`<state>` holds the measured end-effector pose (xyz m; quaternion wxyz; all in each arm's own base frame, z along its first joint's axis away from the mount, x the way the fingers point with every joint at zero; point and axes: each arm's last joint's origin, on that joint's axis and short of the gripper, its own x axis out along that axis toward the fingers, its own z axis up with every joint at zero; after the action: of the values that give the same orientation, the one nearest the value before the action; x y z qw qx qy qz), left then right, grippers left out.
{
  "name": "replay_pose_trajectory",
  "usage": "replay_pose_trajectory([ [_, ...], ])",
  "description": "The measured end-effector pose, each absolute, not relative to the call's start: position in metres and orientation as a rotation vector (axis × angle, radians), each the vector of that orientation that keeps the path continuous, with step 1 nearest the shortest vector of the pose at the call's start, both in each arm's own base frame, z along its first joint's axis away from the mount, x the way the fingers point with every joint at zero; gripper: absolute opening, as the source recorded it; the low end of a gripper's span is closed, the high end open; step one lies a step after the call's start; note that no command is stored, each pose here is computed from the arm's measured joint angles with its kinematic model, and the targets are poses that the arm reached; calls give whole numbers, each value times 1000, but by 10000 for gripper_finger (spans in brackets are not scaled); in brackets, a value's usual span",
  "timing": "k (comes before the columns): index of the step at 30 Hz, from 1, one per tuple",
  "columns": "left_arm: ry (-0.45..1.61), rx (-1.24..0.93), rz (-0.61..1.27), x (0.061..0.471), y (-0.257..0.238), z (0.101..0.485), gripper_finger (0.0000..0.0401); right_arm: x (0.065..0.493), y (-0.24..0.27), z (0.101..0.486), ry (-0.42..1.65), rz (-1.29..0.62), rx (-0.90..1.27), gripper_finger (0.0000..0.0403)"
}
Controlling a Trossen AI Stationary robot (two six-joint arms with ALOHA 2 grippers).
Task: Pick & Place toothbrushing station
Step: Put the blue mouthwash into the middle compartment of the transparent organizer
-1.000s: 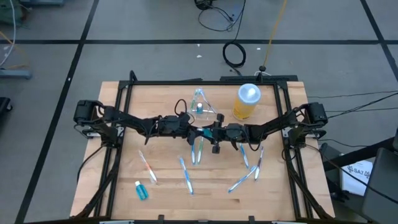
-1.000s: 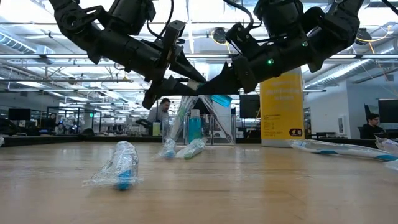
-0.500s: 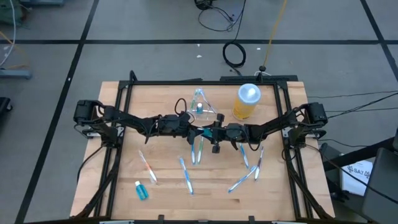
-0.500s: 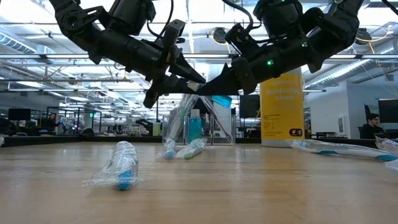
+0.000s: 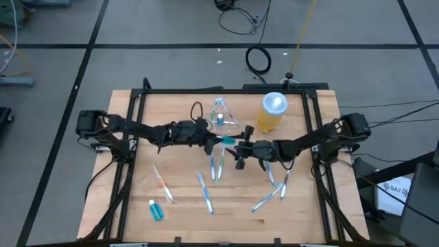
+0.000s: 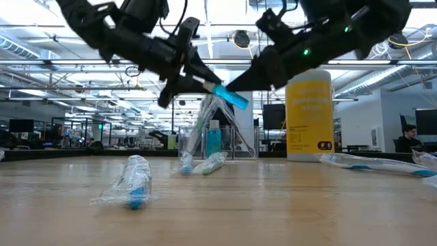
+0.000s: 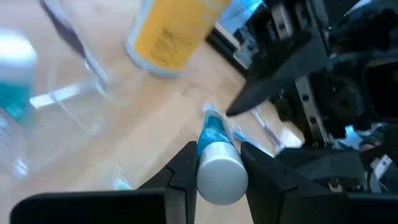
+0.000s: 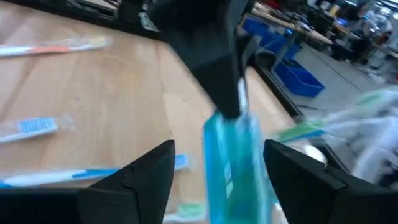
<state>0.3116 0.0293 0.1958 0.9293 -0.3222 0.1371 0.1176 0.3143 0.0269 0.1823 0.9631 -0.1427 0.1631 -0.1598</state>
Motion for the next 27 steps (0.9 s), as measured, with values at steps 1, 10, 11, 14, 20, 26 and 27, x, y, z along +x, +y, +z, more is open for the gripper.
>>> replay_pose_trajectory([
  [1, 285, -640, 249, 310, 32, 204, 94, 311, 28, 186, 342, -336, -288, 245],
  [10, 580, -293, 448, 314, 62, 279, 94, 277, 28, 214, 437, -375, -100, 247],
  [11, 610, -249, 447, 316, 66, 284, 94, 274, 28, 216, 441, -380, -84, 247],
  [14, 667, -173, 443, 325, 77, 291, 94, 271, 27, 218, 447, -387, -53, 245],
  [20, 771, -125, 386, 343, 97, 282, 93, 271, 27, 215, 472, -387, -57, 244],
  [26, 831, -113, 341, 352, 107, 263, 93, 269, 27, 211, 498, -387, -67, 243],
  [27, 836, -109, 343, 353, 109, 260, 93, 268, 27, 209, 504, -387, -69, 244],
])
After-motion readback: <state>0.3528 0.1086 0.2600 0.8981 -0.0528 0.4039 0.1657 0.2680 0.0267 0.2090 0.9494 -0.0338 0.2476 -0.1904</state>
